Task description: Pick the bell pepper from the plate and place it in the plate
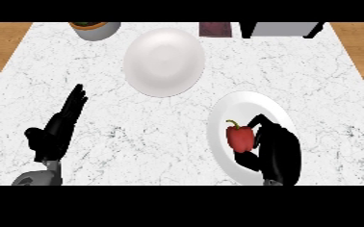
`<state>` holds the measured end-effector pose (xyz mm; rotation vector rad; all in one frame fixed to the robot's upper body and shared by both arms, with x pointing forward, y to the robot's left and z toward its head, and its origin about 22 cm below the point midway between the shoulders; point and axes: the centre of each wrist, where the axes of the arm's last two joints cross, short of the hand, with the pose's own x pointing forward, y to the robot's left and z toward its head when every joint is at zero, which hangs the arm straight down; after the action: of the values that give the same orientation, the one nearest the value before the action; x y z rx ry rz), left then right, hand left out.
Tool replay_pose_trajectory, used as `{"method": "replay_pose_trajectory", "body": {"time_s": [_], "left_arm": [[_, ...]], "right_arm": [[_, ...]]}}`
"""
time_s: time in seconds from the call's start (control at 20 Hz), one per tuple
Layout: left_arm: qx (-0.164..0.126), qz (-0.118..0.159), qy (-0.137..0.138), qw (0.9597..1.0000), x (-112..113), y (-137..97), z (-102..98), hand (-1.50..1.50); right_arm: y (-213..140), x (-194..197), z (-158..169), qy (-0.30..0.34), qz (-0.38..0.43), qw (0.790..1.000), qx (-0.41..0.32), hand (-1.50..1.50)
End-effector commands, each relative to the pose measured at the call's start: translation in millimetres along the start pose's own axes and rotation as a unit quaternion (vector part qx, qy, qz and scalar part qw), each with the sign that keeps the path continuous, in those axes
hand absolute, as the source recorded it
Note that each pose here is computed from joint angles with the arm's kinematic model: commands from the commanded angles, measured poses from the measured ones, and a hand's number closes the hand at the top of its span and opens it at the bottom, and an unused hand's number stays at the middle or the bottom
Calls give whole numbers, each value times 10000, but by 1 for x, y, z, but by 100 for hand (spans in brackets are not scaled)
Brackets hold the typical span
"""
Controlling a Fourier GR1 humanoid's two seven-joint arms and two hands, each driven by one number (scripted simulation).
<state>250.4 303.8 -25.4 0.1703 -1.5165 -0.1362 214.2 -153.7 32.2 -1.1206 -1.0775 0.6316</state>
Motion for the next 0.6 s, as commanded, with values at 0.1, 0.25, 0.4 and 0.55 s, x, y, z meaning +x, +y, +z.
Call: {"method": "replay_pose_trajectory", "body": {"time_s": [0.1,0.25,0.4,0.55], "left_arm": [[-96,19,-37,9999,10,0,-5,0],[-59,63,-37,10000,4,10,-10,0],[-135,102,-1,9999,-5,-13,-1,0],[-90,83,-56,9999,-7,-5,-8,0]], "right_arm": [[-35,31,28,-327,-298,9964,-719,150],[-59,38,45,-606,-309,9920,-1059,150],[-70,60,34,-825,-368,9816,-1681,150],[-69,76,42,-912,-352,9786,-1809,150]]}}
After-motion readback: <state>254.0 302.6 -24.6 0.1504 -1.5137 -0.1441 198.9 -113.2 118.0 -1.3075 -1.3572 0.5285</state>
